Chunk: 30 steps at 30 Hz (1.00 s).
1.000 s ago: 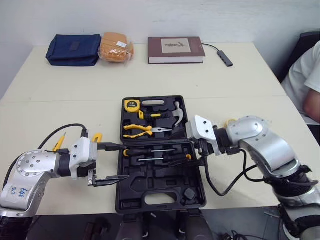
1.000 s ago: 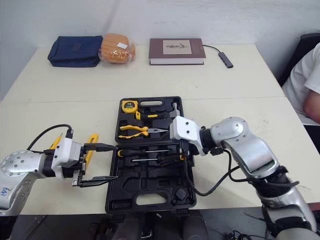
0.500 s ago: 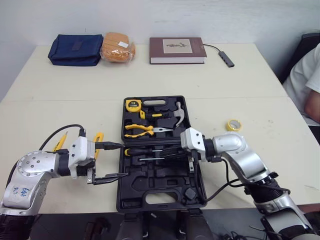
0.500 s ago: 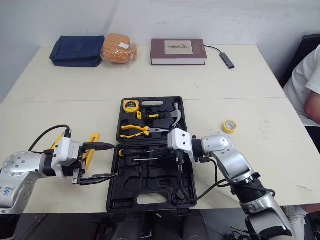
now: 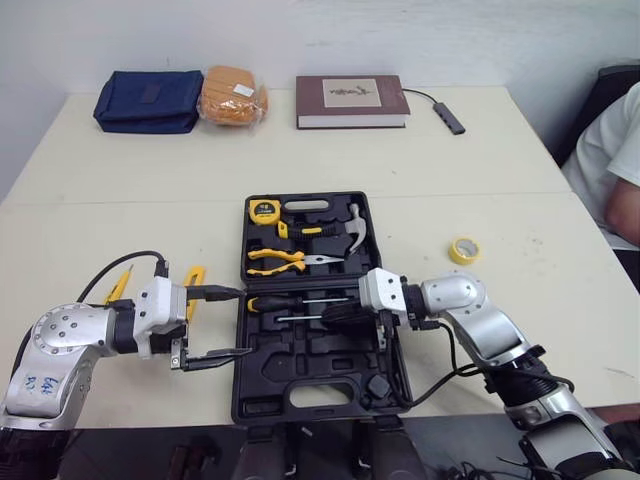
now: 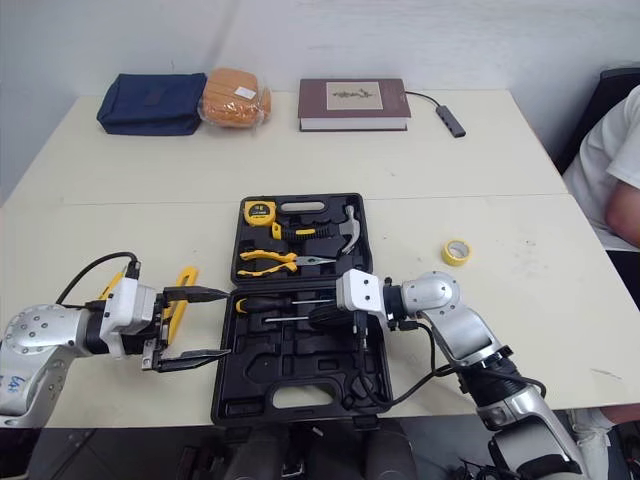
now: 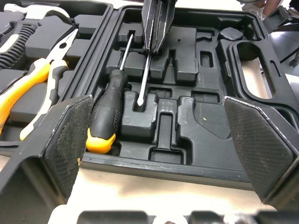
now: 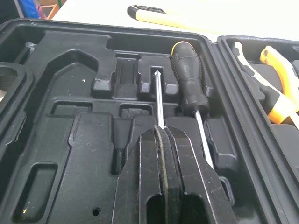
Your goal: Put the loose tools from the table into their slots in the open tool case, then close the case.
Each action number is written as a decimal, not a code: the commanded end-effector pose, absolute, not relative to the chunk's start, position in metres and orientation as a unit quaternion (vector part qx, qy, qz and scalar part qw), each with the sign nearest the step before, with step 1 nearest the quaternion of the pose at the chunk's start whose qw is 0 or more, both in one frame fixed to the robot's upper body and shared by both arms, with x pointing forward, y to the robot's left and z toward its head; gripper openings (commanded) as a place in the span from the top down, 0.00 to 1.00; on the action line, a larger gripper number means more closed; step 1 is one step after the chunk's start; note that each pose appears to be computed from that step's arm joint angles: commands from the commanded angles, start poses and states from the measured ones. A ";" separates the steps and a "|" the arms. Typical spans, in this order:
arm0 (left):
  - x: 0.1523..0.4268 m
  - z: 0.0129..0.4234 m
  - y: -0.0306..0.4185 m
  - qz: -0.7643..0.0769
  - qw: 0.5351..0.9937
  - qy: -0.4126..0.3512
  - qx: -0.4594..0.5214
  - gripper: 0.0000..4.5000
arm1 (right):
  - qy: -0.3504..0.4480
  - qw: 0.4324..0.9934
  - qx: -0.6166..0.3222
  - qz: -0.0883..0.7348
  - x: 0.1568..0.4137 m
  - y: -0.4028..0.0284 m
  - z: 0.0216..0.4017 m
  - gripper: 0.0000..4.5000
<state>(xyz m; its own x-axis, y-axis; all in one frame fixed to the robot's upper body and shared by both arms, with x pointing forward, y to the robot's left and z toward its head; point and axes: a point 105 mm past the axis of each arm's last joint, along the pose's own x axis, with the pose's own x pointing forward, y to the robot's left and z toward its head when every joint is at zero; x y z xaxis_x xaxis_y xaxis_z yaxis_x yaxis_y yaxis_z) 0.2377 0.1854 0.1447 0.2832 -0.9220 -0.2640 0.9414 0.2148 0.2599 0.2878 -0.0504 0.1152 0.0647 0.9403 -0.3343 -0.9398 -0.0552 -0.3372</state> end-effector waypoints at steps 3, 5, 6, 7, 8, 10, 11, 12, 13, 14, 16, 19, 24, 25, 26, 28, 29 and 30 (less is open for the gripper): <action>0.236 0.147 0.181 -0.602 0.774 0.021 0.194 0.00 | 0.055 0.695 -0.258 0.669 0.293 -0.060 0.094 0.99; 0.235 0.147 0.179 -0.604 0.773 0.022 0.193 0.00 | 0.070 0.693 -0.264 0.667 0.294 -0.061 0.089 0.99; 0.235 0.148 0.178 -0.604 0.773 0.022 0.193 0.00 | 0.084 0.691 -0.269 0.666 0.294 -0.062 0.084 0.99; 0.236 0.149 0.177 -0.604 0.773 0.021 0.193 0.00 | 0.095 0.690 -0.279 0.661 0.295 -0.063 0.080 0.99; 0.236 0.149 0.177 -0.604 0.773 0.020 0.193 0.00 | 0.101 0.689 -0.286 0.658 0.296 -0.063 0.077 0.99; 0.236 0.149 0.176 -0.603 0.774 0.020 0.193 0.00 | 0.111 0.688 -0.290 0.656 0.297 -0.064 0.074 0.99; 0.236 0.150 0.176 -0.602 0.774 0.020 0.193 0.00 | 0.112 0.691 -0.287 0.654 0.298 -0.062 0.075 0.99; 0.237 0.150 0.176 -0.602 0.775 0.021 0.193 0.00 | 0.112 0.693 -0.285 0.653 0.299 -0.060 0.076 0.99; 0.237 0.150 0.176 -0.602 0.775 0.021 0.194 0.00 | 0.120 0.690 -0.286 0.654 0.298 -0.059 0.074 0.99; 0.237 0.149 0.176 -0.601 0.775 0.021 0.195 0.00 | 0.126 0.687 -0.287 0.656 0.298 -0.058 0.073 0.99; 0.237 0.149 0.177 -0.598 0.776 0.021 0.197 0.00 | 0.128 0.680 -0.291 0.660 0.297 -0.055 0.074 0.99; 0.238 0.150 0.178 -0.592 0.781 0.018 0.197 0.00 | 0.097 0.686 -0.269 0.669 0.298 -0.047 0.089 0.99; 0.238 0.150 0.182 -0.582 0.790 0.014 0.192 0.00 | 0.007 0.677 -0.222 0.702 0.291 -0.042 0.126 0.99; 0.238 0.150 0.183 -0.582 0.790 0.014 0.192 0.00 | 0.005 0.677 -0.220 0.702 0.291 -0.042 0.127 0.99; 0.237 0.150 0.186 -0.578 0.794 0.015 0.189 0.00 | -0.007 0.684 -0.207 0.700 0.290 -0.045 0.135 0.99; 0.236 0.151 0.193 -0.566 0.803 0.016 0.185 0.00 | -0.016 0.684 -0.186 0.705 0.283 -0.056 0.149 0.99; 0.235 0.152 0.197 -0.560 0.808 0.017 0.184 0.00 | -0.020 0.682 -0.186 0.707 0.279 -0.063 0.153 0.99; 0.235 0.152 0.201 -0.554 0.812 0.018 0.184 0.00 | -0.038 0.679 -0.184 0.709 0.274 -0.068 0.159 0.99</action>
<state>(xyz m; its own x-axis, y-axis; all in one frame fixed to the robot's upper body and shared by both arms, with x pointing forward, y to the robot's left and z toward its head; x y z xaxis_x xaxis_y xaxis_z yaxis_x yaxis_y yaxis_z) 0.2359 0.1947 0.1407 0.3568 -0.8975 -0.2592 0.9243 0.2988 0.2376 0.2830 -0.0616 0.1351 0.0144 0.9593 -0.2820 -0.9681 -0.0571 -0.2438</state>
